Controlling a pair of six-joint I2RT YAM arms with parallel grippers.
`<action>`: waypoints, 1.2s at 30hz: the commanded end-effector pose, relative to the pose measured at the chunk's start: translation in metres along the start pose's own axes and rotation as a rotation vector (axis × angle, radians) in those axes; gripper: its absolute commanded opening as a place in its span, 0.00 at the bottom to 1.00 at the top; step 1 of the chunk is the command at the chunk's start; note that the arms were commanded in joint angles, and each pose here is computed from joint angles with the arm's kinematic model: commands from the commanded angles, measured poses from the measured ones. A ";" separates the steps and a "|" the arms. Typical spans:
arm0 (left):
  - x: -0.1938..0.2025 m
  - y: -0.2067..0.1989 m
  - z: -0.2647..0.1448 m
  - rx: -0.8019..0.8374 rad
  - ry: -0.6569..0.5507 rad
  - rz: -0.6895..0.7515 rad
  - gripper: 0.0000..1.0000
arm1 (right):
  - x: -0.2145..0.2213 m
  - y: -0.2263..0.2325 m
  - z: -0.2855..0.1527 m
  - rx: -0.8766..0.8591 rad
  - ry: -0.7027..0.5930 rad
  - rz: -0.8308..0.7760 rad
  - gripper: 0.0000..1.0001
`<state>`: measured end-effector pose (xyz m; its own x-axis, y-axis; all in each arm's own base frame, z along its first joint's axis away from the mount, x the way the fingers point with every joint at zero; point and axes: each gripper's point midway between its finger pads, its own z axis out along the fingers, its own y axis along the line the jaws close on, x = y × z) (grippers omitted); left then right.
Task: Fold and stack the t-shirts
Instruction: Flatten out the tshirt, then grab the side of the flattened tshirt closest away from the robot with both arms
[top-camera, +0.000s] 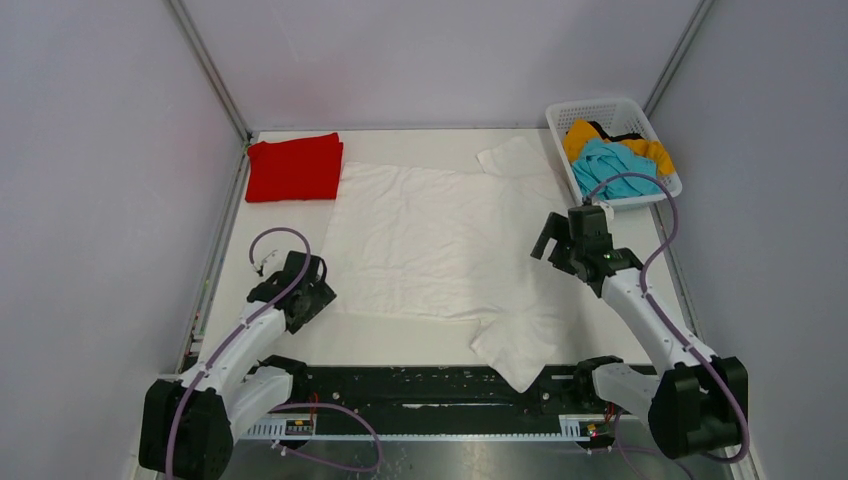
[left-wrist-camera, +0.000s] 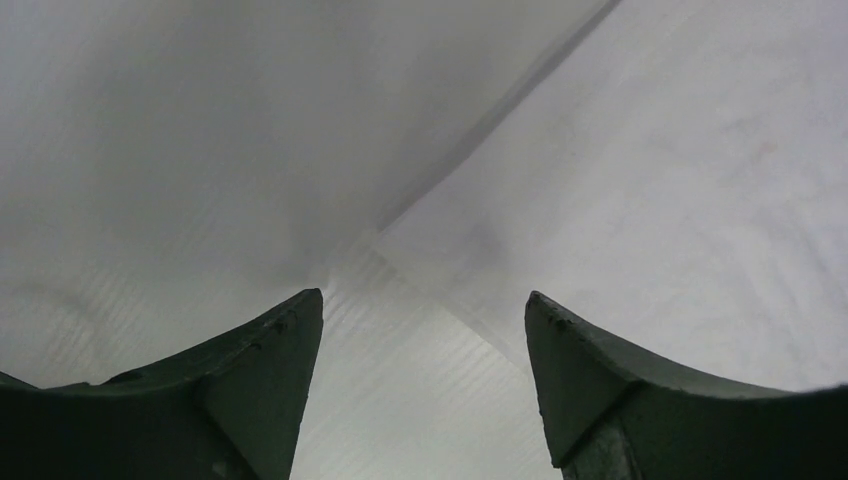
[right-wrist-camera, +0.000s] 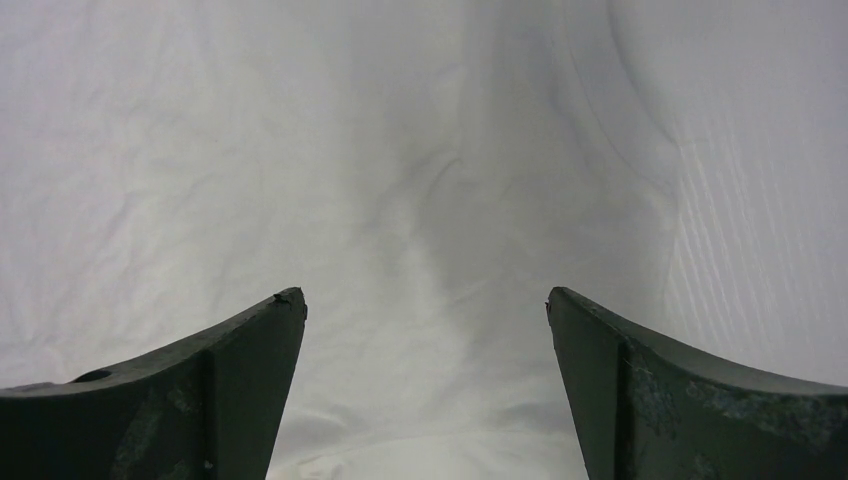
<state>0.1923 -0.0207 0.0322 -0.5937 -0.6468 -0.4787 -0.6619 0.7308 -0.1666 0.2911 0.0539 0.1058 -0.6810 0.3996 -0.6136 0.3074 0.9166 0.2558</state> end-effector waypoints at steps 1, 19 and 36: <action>-0.014 -0.003 0.010 -0.012 -0.072 -0.088 0.68 | 0.013 -0.014 -0.006 0.019 -0.023 0.033 1.00; 0.004 -0.010 0.034 -0.077 0.053 -0.072 0.28 | 0.017 -0.026 -0.020 0.042 -0.058 0.033 0.99; -0.010 -0.005 0.014 -0.019 -0.037 -0.091 0.00 | 0.112 0.005 -0.052 -0.062 0.238 -0.208 0.96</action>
<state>0.2115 -0.0196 0.0204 -0.5274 -0.7019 -0.4788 -0.7152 0.6709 -0.1958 0.2249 0.0763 0.0911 -0.7615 0.2866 -0.5813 0.2020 0.9572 0.2073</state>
